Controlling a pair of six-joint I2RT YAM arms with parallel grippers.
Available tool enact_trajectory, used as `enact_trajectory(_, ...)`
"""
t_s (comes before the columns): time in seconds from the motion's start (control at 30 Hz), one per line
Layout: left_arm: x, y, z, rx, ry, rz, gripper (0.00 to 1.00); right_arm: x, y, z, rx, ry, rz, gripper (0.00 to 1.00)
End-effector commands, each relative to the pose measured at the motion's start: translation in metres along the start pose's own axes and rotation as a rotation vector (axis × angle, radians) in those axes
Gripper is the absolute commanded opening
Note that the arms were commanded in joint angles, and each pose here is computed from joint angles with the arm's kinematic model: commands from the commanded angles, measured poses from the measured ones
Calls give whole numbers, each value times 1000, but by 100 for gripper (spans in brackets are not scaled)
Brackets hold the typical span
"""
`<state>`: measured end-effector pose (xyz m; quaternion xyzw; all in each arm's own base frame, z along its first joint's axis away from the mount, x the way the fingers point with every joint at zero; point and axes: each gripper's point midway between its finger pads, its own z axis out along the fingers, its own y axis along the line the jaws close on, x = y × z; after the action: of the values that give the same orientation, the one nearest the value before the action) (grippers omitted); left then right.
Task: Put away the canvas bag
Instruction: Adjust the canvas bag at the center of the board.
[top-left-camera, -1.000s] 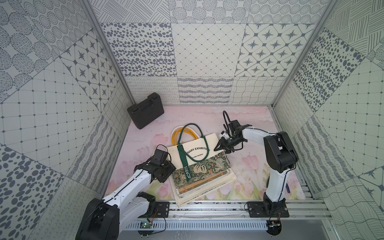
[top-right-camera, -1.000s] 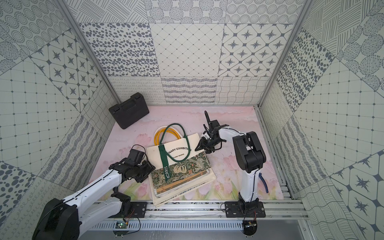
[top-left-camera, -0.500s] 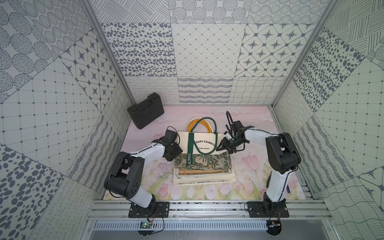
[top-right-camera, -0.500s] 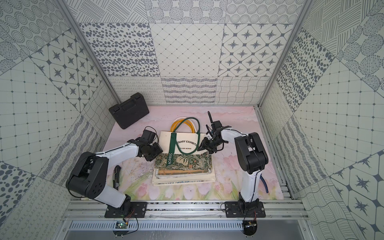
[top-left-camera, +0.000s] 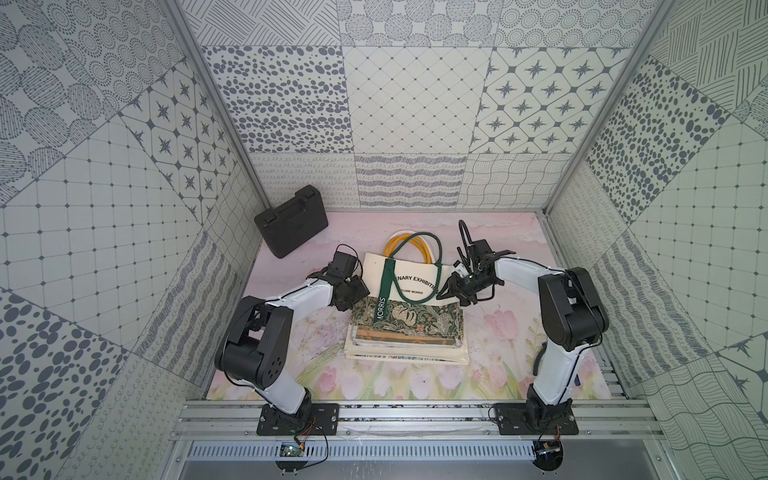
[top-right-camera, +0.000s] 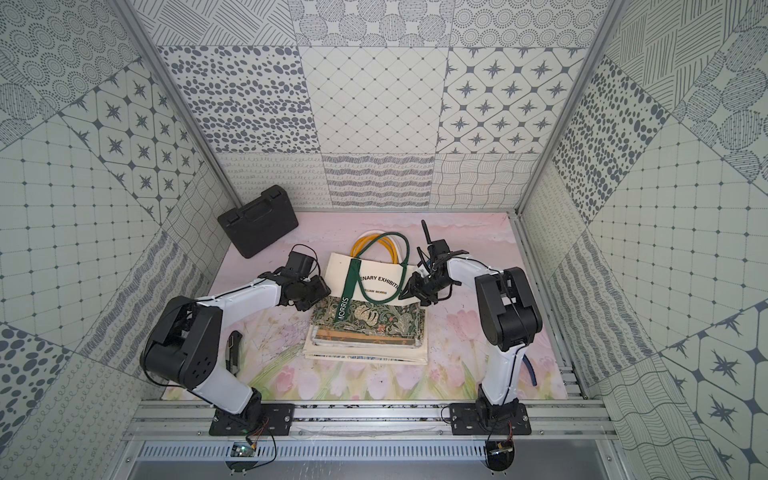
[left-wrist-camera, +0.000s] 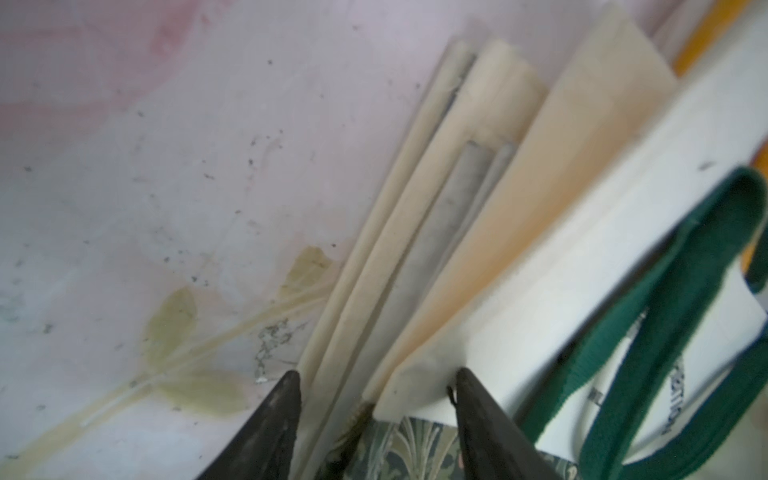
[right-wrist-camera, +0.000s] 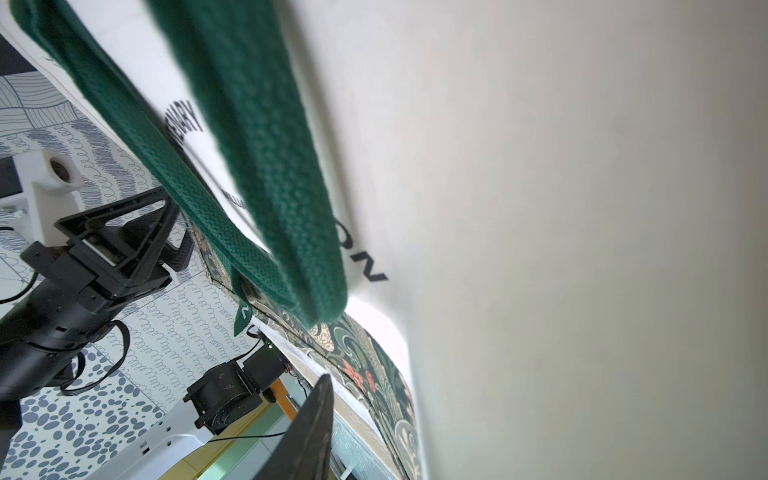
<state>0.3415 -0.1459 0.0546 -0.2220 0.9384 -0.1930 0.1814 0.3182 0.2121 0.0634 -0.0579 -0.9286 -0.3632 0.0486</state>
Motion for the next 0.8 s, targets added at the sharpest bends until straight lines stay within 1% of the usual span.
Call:
enact_trajectory(0.0,9,-34,-30,155,42,165,68,-1,11,-22,-5,-51,-59,41)
enact_trajectory(0.07,13,-43,-36,203,64,213,67,2,10,-23,-12,-51,-59,40)
enact_trajectory(0.13,17,-50,-36,242,94,227,64,6,9,-22,-21,-47,-56,39)
enact_trajectory(0.23,23,-56,-31,276,147,212,59,10,8,-19,-43,-40,-43,36)
enact_trajectory(0.3,26,-60,-28,299,161,200,54,12,8,-18,-58,-39,-39,34)
enact_trajectory(0.37,28,-61,-26,314,173,189,45,13,9,-18,-66,-39,-39,31)
enact_trajectory(0.47,33,-64,-28,338,195,189,25,16,11,-20,-70,-40,-45,23)
enact_trajectory(0.53,36,-63,-31,348,208,190,17,17,12,-21,-71,-40,-50,17)
enact_trajectory(0.63,42,-62,-37,370,211,193,3,19,11,-21,-71,-33,-50,15)
enact_trajectory(0.67,44,-61,-39,375,214,192,0,20,10,-20,-72,-32,-49,15)
enact_trajectory(0.77,49,-58,-47,386,211,190,0,22,9,-20,-75,-27,-45,15)
